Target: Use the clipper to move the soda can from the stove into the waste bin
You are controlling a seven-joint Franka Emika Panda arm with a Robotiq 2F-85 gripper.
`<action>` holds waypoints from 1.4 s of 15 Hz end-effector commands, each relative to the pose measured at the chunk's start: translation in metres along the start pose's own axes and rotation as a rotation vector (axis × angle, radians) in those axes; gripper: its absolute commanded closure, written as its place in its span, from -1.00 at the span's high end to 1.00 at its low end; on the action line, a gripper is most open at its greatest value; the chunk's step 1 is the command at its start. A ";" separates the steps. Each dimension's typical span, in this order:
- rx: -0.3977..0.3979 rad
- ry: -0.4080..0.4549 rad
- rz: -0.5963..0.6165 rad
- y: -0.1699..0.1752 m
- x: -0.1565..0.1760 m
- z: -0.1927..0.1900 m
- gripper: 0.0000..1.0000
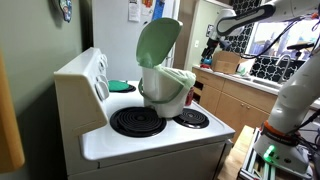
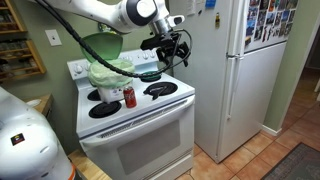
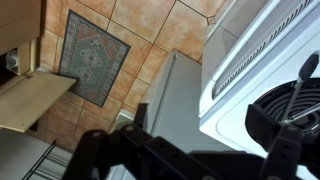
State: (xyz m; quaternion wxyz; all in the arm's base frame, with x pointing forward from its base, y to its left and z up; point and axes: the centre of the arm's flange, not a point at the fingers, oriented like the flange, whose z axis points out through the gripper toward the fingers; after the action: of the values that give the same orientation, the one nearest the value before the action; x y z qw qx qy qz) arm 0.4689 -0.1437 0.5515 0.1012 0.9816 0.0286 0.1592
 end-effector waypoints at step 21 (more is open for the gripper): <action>0.202 -0.234 -0.055 -0.128 0.044 0.033 1.00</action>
State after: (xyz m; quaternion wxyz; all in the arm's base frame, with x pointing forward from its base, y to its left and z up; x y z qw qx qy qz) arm 0.5179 -0.0210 0.5075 0.0091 0.9975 0.0595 0.0374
